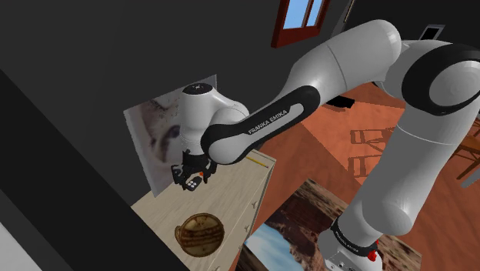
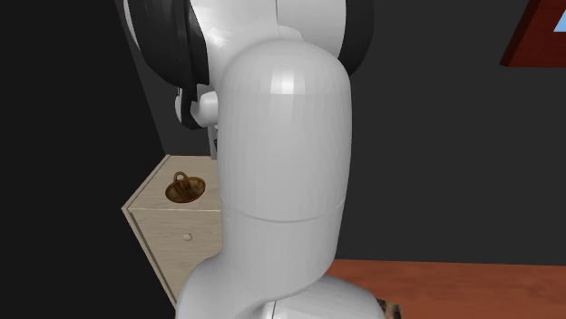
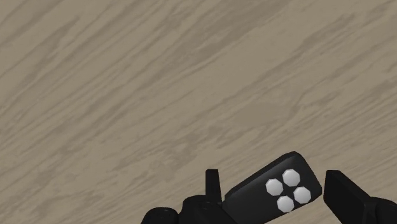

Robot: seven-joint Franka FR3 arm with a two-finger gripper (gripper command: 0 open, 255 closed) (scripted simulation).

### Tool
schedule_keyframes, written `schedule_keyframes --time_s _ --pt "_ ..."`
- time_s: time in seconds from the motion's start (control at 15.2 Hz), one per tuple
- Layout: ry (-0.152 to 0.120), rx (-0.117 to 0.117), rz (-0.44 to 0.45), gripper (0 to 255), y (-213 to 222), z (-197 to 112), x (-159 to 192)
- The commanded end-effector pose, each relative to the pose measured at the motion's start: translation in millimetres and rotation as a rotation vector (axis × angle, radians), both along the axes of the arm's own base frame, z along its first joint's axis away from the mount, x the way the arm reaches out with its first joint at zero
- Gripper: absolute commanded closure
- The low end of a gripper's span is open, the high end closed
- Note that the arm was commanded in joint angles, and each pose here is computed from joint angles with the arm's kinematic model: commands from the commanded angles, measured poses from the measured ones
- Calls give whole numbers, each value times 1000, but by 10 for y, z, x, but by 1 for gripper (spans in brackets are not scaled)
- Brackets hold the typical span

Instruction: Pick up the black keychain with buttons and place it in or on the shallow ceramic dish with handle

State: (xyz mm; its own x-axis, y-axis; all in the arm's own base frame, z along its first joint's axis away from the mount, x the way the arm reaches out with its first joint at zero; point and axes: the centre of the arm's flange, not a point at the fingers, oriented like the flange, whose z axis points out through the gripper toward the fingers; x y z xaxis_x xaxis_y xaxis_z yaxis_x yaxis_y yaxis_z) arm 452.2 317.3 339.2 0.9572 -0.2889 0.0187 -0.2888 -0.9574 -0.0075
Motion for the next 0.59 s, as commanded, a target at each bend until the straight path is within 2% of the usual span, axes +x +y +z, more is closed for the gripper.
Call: schedule_keyframes --time_s 0.0,0.53 --pt "0 0 0 255 0 0 0" --pt "0 0 0 255 0 52 0"
